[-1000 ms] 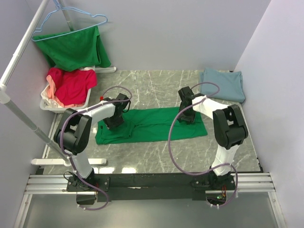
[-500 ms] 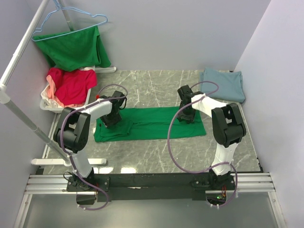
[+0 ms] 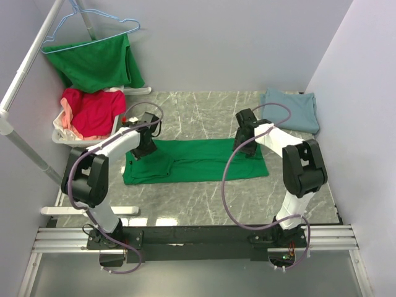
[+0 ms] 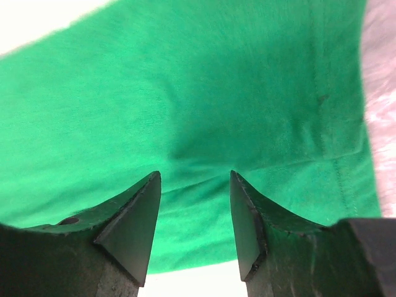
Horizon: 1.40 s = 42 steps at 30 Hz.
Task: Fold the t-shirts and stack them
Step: Fold the tshirt
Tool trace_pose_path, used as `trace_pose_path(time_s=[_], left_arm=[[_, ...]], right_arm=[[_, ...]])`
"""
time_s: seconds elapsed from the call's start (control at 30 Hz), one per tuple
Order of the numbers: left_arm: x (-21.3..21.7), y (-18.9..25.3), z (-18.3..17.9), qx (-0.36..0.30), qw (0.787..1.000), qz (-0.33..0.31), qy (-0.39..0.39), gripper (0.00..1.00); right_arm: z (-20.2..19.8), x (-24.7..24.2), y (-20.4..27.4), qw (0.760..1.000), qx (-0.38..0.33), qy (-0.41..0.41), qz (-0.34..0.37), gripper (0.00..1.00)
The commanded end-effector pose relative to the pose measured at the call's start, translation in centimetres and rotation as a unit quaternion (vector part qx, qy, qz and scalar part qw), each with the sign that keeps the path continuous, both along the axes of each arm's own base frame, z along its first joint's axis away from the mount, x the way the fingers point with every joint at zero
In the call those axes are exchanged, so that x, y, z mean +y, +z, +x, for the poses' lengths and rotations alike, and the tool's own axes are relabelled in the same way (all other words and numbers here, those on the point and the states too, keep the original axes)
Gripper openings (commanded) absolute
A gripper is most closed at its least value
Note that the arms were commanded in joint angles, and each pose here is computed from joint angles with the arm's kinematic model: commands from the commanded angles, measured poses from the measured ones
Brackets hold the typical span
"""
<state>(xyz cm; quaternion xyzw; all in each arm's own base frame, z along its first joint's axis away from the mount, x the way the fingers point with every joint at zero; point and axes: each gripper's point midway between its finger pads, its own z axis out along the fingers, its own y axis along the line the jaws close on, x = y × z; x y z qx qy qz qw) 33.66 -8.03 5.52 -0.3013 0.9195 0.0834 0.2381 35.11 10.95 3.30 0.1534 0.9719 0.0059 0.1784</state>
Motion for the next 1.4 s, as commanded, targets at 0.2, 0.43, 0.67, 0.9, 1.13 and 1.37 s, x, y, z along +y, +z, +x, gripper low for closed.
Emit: trace_pose_path(time_s=[0.2, 0.43, 0.67, 0.9, 1.13, 1.37], left_arm=[[-0.5, 0.1, 1.9, 0.002, 1.000, 0.008, 0.008, 0.58], [-1.4, -1.9, 4.8, 0.019, 0.999, 0.018, 0.026, 0.61], [-2.2, -4.6, 8.0, 0.050, 0.998, 0.027, 0.034, 0.62], [-3.7, -4.7, 14.3, 0.032, 0.999, 0.008, 0.033, 0.62], [-3.8, -5.2, 19.5, 0.001, 0.998, -0.052, 0.024, 0.63], [-6.7, -2.4, 24.9, -0.101, 0.980, -0.167, -0.048, 0.65]], right_arm=[[1.5, -0.3, 6.0, 0.996, -0.092, 0.014, 0.008, 0.58], [1.3, -0.6, 6.6, 0.994, -0.106, 0.017, 0.009, 0.58], [1.7, -0.9, 6.0, 0.996, -0.089, 0.029, -0.013, 0.58], [2.2, -0.8, 4.8, 0.997, -0.059, 0.042, -0.023, 0.59], [2.1, -0.3, 3.2, 0.998, -0.027, 0.055, -0.023, 0.59], [1.2, 0.0, 2.3, 0.997, -0.007, 0.069, -0.024, 0.59]])
